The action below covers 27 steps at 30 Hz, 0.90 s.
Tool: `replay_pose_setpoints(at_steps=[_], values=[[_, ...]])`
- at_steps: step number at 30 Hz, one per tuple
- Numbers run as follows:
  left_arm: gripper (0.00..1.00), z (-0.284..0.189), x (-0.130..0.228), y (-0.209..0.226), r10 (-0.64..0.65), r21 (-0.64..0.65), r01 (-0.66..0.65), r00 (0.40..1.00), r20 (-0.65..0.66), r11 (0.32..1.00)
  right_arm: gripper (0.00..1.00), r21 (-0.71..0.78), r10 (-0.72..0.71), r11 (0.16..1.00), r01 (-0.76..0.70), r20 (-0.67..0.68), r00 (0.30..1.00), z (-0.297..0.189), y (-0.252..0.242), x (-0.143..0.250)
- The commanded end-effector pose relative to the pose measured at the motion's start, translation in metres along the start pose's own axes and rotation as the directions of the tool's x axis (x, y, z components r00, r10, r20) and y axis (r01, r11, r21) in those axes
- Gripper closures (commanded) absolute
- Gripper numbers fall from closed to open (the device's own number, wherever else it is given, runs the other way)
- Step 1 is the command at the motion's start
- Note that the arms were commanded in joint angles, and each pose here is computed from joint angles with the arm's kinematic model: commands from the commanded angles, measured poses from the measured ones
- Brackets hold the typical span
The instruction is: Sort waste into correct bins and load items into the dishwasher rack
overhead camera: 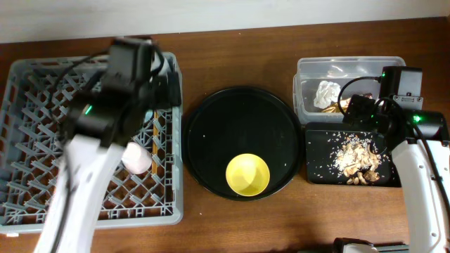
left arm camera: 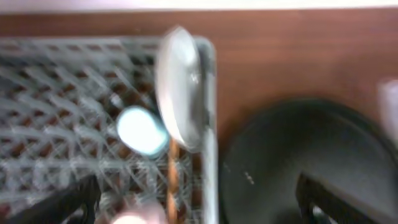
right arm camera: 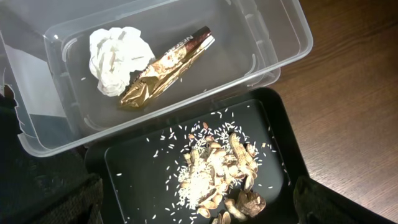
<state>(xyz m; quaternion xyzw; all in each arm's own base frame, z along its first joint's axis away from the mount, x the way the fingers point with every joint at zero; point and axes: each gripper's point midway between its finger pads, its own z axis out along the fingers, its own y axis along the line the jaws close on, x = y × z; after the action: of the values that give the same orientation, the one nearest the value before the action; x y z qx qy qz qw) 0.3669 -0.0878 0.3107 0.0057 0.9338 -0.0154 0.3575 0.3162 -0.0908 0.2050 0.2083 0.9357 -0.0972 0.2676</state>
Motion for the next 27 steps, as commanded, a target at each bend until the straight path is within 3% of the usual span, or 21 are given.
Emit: replay_pose_setpoints(at_steps=[1, 3, 5, 6, 13, 15, 23, 27], values=[[0.04, -0.034, 0.035, -0.035, 0.000, 0.227, 0.029, 0.992, -0.127, 0.973, 0.01, 0.019, 0.002, 1.000, -0.002, 0.009, 1.000, -0.001, -0.004, -0.003], [0.19, -0.037, 0.062, -0.042, 0.029, 0.259, 0.033, 0.972, -0.233, 0.965, 0.01, 0.019, 0.002, 1.000, -0.003, 0.009, 1.000, -0.001, -0.004, -0.003], [0.43, -0.032, 0.086, -0.049, 0.073, 0.263, 0.011, 0.949, -0.306, 0.965, 0.01, 0.019, 0.002, 1.000, -0.003, 0.009, 1.000, -0.001, -0.004, -0.003], [0.46, -0.026, 0.098, -0.057, 0.105, 0.274, -0.010, 0.937, -0.333, 0.962, 0.01, 0.019, 0.002, 1.000, -0.002, 0.009, 1.000, -0.001, -0.004, -0.003], [0.46, 0.032, 0.158, -0.122, 0.228, 0.368, -0.088, 0.907, -0.355, 0.926, 0.01, 0.019, 0.002, 1.000, -0.002, 0.009, 1.000, -0.001, -0.004, -0.003], [0.51, 0.051, 0.175, -0.146, 0.259, 0.403, -0.110, 0.905, -0.337, 0.909, 0.02, 0.019, 0.002, 1.000, -0.002, 0.009, 1.000, -0.001, -0.004, -0.003], [0.52, 0.081, 0.231, -0.207, 0.417, 0.486, -0.221, 0.843, -0.341, 0.845, 0.01, 0.019, 0.002, 1.000, -0.002, 0.009, 1.000, -0.001, -0.004, -0.003], [0.52, 0.099, 0.258, -0.218, 0.487, 0.437, -0.323, 0.805, -0.341, 0.840, 0.01, 0.019, 0.002, 1.000, -0.002, 0.009, 1.000, -0.001, -0.004, -0.003]])
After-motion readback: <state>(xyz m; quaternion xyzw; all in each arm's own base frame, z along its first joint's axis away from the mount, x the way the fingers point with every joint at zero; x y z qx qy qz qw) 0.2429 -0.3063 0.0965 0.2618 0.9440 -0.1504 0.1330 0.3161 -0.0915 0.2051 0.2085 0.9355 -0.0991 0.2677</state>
